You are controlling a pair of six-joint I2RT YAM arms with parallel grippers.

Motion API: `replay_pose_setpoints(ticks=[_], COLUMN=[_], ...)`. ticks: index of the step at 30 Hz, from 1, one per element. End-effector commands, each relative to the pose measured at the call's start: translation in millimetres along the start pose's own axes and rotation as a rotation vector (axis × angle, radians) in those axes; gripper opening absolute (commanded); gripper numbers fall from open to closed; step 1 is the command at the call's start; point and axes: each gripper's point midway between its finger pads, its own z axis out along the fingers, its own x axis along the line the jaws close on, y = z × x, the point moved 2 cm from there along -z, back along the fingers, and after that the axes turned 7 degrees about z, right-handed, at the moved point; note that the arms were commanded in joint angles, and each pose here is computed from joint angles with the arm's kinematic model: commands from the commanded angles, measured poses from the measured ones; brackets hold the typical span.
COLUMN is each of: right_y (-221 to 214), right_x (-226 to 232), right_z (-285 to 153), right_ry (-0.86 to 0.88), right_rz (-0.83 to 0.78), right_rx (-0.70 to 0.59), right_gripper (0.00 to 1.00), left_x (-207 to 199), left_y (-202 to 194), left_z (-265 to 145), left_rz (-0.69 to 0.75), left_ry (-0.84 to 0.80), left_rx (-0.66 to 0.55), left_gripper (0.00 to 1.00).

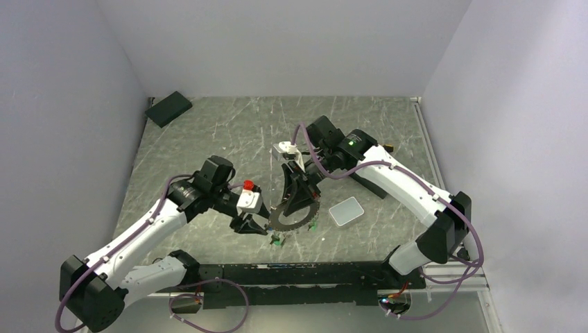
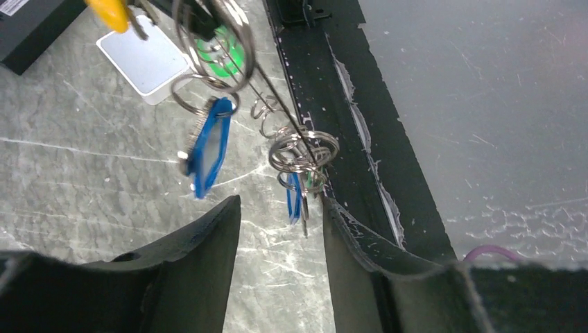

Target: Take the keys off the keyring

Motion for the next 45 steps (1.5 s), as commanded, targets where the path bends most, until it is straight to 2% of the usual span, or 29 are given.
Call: replay_pose_setpoints(ticks=[1, 7, 9, 12, 14, 20, 27, 31, 33, 35, 38, 41, 45], right_y=[16, 17, 16, 15, 13, -4, -21, -27, -31, -33, -32, -27, -20], right_x=[6, 5, 5, 3, 0, -22, -43, -48, -50, -53, -59, -62, -67], right_z=[-1, 0, -1, -4, -7, -26, -36, -36, -37, -40, -48, -61, -75], right_ry=[0.018, 0.017, 0.014, 0.005, -0.005, -0.061, -0.072, -0.066, -0.071, -0.079, -0.104, -0.147, -0.219], right_rz=[-0.070, -0.067, -0.067, -0.065, -0.060, -0.012, 0.052, 0.073, 0.083, 0.093, 0.092, 0.082, 0.056], right_rx=[-0.029, -0.029, -0.029, -0.031, -0.037, -0.073, -0.117, -0.136, -0.146, -0.157, -0.184, -0.220, -0.256], right_gripper=[0.00, 0.00, 0.00, 0.00, 0.00, 0.00, 0.00, 0.01, 0.10, 0.31, 0.49, 0.57, 0.59], left_x=[8, 6, 6, 0, -4, -7, 16, 40, 46, 52, 58, 58, 61], left_y=[13, 14, 15, 15, 14, 18, 36, 36, 38, 42, 52, 58, 61], left_z=[2, 6, 5, 2, -1, -13, -25, -34, -39, -43, -48, -51, -56], left_rz=[0.016, 0.008, 0.011, 0.003, -0.007, -0.040, -0.134, -0.159, -0.128, -0.110, -0.101, -0.089, 0.003], left_ry=[0.026, 0.017, 0.018, 0.011, 0.014, 0.068, 0.176, 0.238, 0.237, 0.240, 0.240, 0.202, 0.168], left_rx=[-0.043, -0.056, -0.053, -0.032, -0.011, 0.041, 0.104, 0.208, 0.251, 0.282, 0.307, 0.326, 0.369], left_gripper=[0.51, 0.46, 0.37, 0.12, 0.01, 0.00, 0.00, 0.00, 0.00, 0.00, 0.00, 0.00, 0.00])
